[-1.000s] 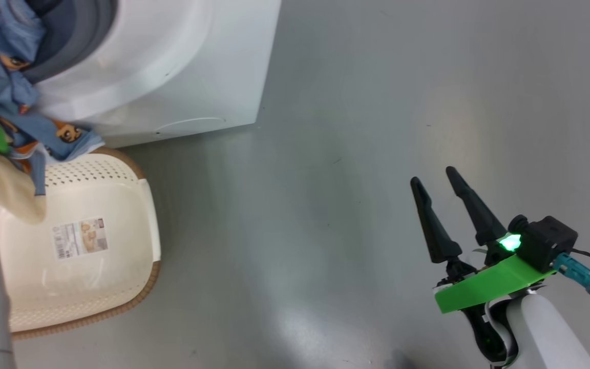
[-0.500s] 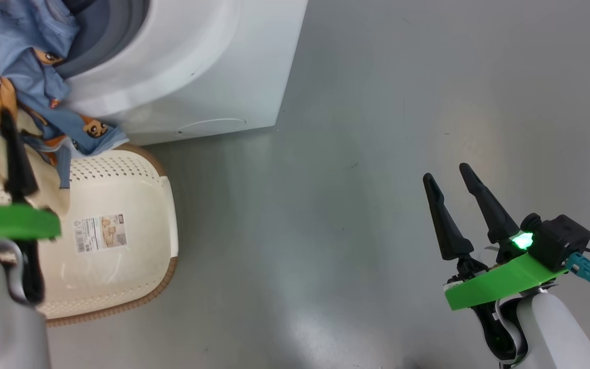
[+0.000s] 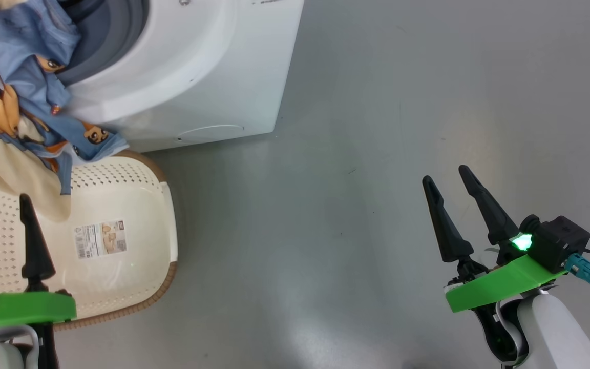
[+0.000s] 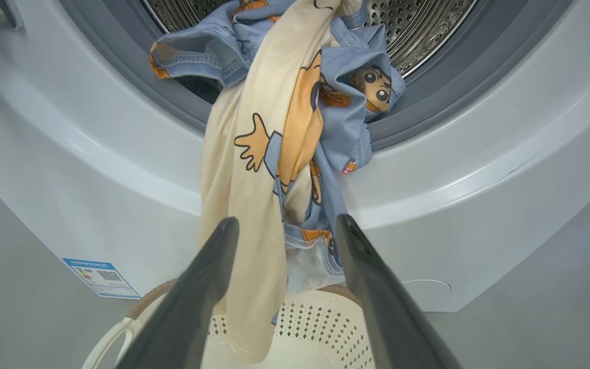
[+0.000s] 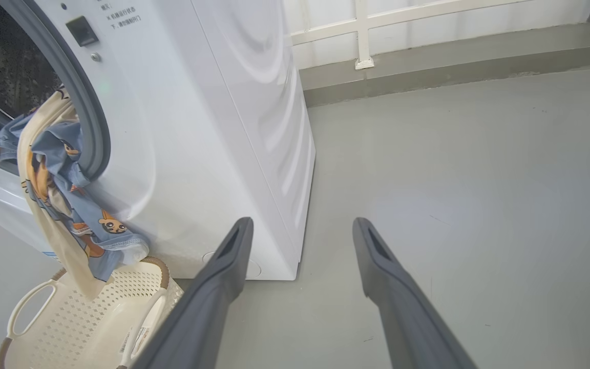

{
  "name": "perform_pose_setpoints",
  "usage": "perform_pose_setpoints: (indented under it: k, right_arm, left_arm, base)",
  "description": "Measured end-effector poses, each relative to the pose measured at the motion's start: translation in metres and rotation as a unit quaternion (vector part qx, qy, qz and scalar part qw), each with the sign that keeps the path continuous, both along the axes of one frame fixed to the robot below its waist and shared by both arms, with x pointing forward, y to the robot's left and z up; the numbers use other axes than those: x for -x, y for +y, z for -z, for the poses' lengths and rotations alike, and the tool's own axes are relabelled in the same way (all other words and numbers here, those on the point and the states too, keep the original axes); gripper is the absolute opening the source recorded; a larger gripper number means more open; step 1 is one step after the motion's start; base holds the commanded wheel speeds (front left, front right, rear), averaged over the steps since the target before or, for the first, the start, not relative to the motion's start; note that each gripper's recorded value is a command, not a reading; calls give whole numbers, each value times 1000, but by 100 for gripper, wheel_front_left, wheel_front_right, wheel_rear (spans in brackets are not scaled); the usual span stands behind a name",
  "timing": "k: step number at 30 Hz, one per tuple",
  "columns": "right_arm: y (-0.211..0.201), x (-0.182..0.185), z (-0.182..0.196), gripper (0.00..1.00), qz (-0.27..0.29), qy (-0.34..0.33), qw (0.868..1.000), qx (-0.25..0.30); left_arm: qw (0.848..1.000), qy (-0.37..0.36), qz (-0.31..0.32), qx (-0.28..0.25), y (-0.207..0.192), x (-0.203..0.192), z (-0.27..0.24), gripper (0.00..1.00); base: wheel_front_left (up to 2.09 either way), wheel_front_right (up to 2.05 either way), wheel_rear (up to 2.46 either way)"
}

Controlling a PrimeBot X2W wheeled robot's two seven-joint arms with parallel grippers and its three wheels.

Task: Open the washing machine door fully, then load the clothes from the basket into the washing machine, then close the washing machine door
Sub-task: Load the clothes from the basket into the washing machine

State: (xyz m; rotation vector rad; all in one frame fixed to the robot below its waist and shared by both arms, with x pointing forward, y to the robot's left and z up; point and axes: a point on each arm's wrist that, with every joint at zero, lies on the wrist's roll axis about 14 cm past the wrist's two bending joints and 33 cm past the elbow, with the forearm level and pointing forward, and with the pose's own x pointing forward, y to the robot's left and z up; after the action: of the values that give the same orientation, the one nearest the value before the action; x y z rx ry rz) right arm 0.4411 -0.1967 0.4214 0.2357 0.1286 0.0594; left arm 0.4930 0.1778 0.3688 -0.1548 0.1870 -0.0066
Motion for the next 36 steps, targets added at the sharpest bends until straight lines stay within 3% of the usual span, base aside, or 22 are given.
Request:
perform_pose_setpoints:
  k: [11,19,36]
  right_arm:
    - [-1,1,-2,100,-2,-1,1000,4]
    - [1,-1,6,100,-5,8,1000,3]
    - [3,-12,26,100,-10,25,1000,4]
  left_arm:
    - [1000,-8,0,2,-2,2,-6,100]
    - [999,52,2,1,-1,10,32,100]
    - [994,103,22,-14,-3,-53,73,100]
  base:
    - [0,0,0]
    - [0,0,0]
    - [0,0,0]
